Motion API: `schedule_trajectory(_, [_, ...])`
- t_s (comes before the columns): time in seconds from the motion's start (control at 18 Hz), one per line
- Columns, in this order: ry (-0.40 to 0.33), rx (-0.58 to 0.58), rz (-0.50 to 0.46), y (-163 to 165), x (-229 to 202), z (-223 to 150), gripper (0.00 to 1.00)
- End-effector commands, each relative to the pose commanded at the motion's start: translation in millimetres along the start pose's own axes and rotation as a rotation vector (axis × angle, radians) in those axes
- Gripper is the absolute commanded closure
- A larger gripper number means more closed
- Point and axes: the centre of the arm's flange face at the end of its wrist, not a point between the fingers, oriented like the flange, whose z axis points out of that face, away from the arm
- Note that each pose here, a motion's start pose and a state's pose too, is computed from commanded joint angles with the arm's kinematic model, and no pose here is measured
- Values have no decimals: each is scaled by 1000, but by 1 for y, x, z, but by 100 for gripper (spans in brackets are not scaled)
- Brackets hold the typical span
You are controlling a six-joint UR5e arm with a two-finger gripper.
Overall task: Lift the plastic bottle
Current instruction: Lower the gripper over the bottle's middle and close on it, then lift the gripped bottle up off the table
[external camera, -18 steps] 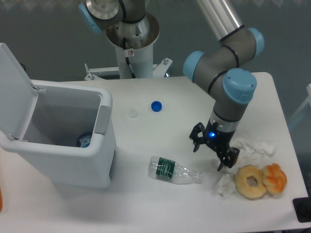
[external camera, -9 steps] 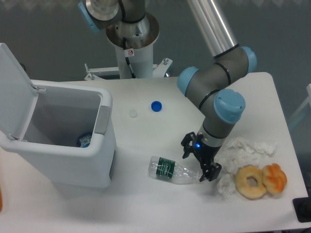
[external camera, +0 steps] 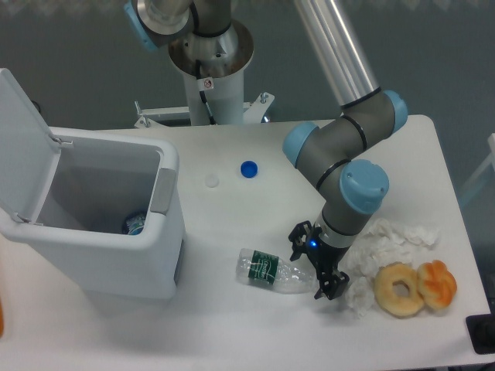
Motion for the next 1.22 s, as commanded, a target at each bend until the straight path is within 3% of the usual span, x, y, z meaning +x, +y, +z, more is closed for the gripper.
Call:
schedule_trajectory(0.17, [27, -96, 15, 2, 5, 7, 4])
schedule_trajectory(0.56, [38, -135, 7, -2, 8, 11, 41])
schedule_trajectory(1.22, [22, -135, -24, -5, 6, 6, 48])
